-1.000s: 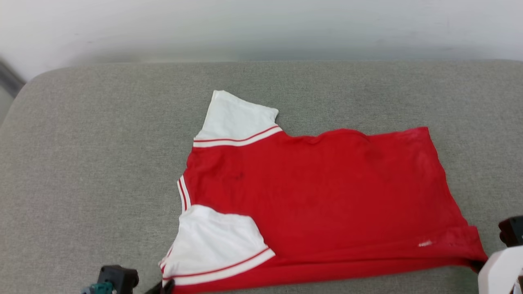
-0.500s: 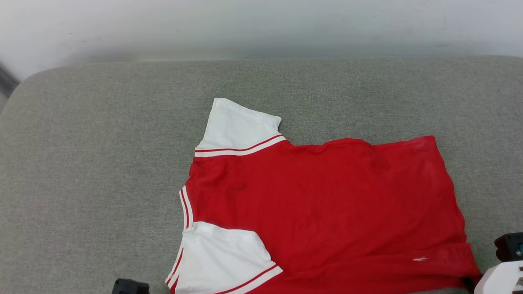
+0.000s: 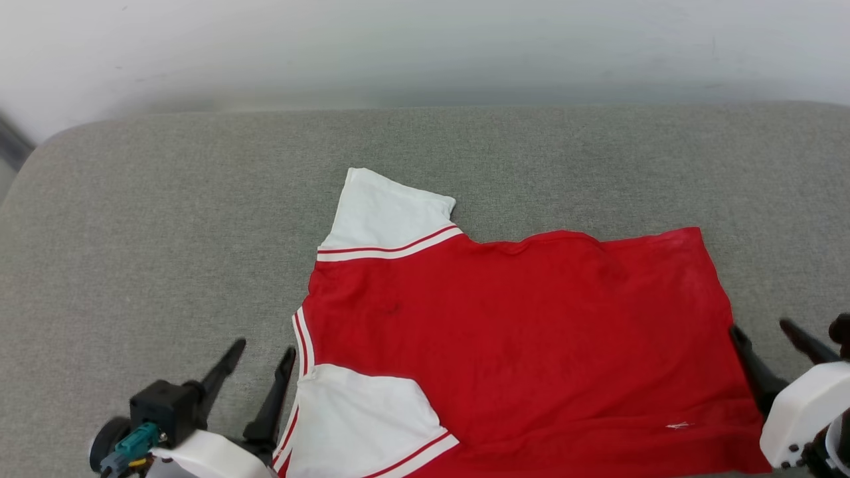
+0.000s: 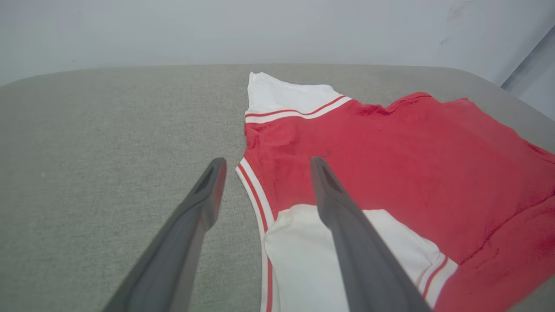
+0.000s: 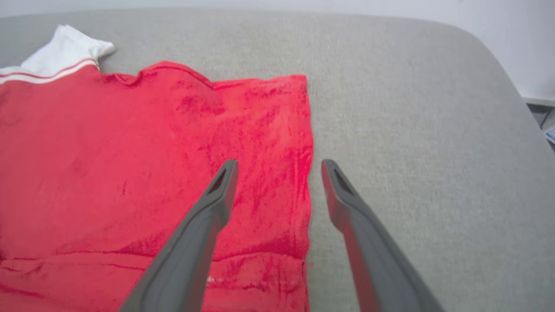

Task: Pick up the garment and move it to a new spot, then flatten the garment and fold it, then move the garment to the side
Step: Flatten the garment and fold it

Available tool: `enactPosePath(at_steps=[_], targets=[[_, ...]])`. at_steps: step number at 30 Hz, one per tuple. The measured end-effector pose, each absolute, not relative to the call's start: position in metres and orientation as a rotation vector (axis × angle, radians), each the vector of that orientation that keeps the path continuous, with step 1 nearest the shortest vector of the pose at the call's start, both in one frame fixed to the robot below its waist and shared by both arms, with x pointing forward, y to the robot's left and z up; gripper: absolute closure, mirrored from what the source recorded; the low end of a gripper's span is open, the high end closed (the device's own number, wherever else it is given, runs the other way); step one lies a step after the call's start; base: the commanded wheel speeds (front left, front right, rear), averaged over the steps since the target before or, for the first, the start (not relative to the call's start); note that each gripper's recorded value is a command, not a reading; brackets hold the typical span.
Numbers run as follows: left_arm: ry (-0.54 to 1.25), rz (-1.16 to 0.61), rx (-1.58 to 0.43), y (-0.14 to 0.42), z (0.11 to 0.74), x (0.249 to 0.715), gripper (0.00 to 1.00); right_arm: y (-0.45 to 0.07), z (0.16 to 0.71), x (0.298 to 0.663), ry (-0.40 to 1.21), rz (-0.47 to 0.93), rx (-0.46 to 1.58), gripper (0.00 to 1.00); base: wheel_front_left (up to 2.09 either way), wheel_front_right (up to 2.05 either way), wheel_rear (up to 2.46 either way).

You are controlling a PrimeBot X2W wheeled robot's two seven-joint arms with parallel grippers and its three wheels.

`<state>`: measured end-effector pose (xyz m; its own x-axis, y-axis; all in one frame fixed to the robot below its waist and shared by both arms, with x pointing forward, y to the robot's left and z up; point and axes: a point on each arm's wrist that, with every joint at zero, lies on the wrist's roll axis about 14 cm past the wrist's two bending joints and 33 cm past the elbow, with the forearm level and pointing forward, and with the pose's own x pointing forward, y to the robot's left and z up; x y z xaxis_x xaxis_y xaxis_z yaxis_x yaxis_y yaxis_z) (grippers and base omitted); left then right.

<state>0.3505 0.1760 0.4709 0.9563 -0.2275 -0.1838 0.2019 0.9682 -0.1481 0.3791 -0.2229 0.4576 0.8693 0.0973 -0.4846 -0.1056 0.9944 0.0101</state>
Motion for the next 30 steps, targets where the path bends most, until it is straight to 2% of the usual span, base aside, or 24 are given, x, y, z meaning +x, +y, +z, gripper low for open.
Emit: enactPosePath(at_steps=[4, 9, 13, 19, 21, 24, 30], targets=[[0.051, -0.213, -0.062, 0.177, 0.501, 0.367, 0.00, -0.214, 0.498, 0.400, 0.276, 0.121, -0.008, 0.00, 0.00, 0.00, 0.00], [-0.098, -0.193, -0.063, 0.170, 0.539, 0.378, 0.00, -0.200, 0.527, 0.406, 0.090, 0.143, 0.016, 0.00, 0.00, 0.00, 0.00], [-0.171, -0.202, -0.076, 0.165, 0.556, 0.382, 0.00, -0.193, 0.540, 0.406, -0.014, 0.146, 0.051, 0.00, 0.00, 0.00, 0.00], [-0.190, -0.278, -0.091, 0.156, 0.558, 0.402, 0.00, -0.194, 0.547, 0.410, -0.109, 0.118, 0.075, 0.00, 0.00, 0.00, 0.00], [-0.127, -0.385, -0.049, 0.150, 0.551, 0.440, 0.00, -0.191, 0.540, 0.419, -0.121, 0.116, 0.066, 0.00, 0.00, 0.00, 0.00], [-0.032, -0.442, 0.001, 0.146, 0.542, 0.470, 0.00, -0.192, 0.533, 0.423, -0.116, 0.104, 0.064, 0.00, 0.00, 0.00, 0.00], [0.202, -0.481, 0.059, 0.147, 0.523, 0.535, 0.00, -0.203, 0.514, 0.432, -0.084, 0.055, 0.071, 0.00, 0.00, 0.00, 0.00]])
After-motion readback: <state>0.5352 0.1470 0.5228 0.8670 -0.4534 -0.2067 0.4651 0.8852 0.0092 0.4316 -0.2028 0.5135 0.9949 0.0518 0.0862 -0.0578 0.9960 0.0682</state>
